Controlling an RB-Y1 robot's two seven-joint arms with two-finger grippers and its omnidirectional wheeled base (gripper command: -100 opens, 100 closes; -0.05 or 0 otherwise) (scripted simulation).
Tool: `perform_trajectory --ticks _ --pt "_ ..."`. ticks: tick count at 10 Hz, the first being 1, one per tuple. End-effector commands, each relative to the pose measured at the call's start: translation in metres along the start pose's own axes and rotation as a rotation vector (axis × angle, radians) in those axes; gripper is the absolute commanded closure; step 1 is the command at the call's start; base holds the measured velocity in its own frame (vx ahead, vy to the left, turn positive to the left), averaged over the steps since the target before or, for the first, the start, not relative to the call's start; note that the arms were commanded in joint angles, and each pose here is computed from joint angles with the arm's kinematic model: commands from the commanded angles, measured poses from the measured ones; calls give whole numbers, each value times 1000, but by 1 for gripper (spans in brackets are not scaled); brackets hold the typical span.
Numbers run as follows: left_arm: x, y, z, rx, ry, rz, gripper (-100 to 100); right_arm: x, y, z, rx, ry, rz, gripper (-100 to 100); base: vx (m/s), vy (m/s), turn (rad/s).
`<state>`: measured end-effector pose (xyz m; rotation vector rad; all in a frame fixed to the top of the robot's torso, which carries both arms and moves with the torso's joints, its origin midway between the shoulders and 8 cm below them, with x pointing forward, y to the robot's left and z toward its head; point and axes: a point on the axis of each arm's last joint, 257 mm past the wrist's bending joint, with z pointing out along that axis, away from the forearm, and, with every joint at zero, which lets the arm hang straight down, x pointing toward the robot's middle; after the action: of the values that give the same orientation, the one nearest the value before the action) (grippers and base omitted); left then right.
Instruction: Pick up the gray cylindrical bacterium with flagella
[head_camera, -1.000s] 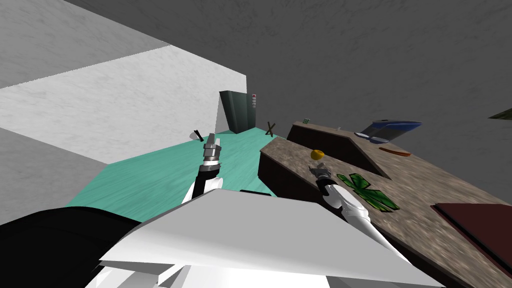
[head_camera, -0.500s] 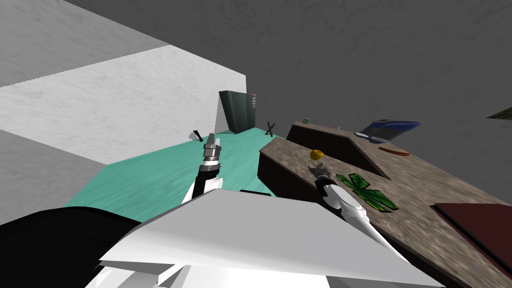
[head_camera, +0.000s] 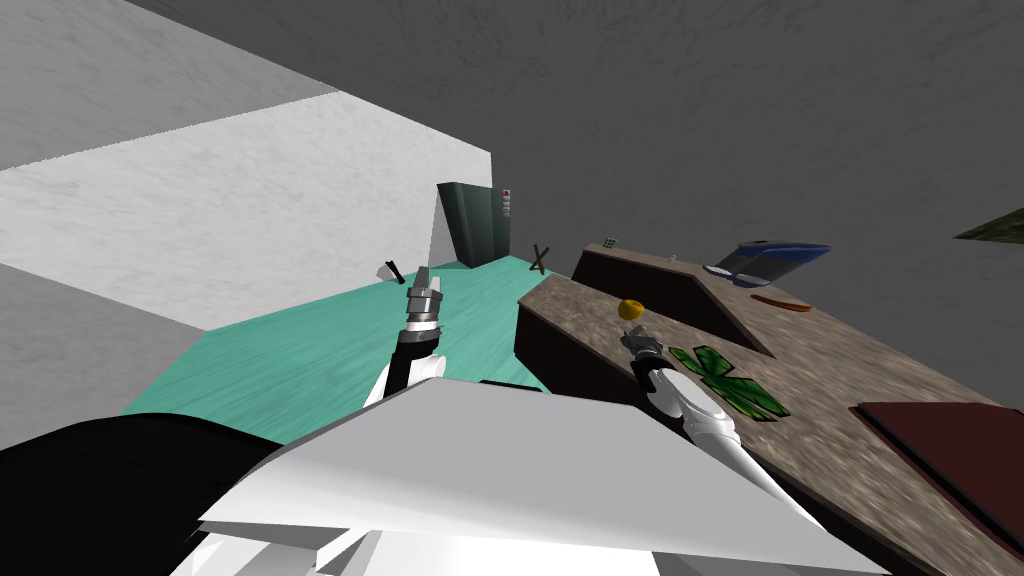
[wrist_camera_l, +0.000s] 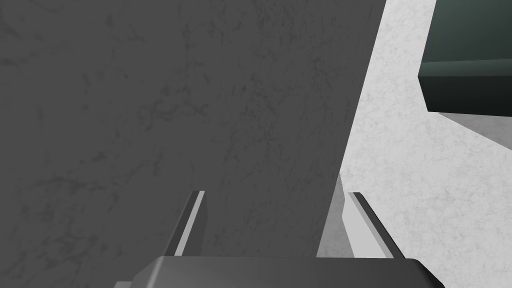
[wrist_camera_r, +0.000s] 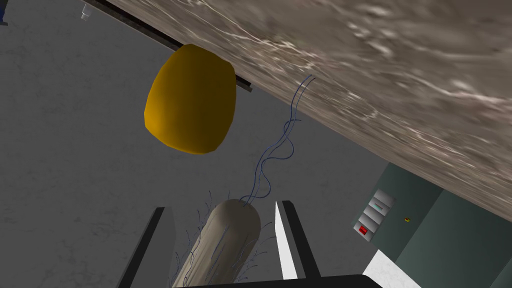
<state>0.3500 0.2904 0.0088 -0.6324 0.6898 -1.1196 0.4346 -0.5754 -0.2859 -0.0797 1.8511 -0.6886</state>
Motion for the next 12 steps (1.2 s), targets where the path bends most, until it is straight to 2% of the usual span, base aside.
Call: perform_trajectory --ticks 1,2,12 --pt "0 0 0 0 0 0 0 0 0 0 0 0 0 0 0 0 0" --pt "0 0 0 0 0 0 0 8 0 3 -13 18 6 100 -15 31 42" --pt "0 0 0 0 0 0 0 22 -7 10 -30 56 2 100 -13 21 7"
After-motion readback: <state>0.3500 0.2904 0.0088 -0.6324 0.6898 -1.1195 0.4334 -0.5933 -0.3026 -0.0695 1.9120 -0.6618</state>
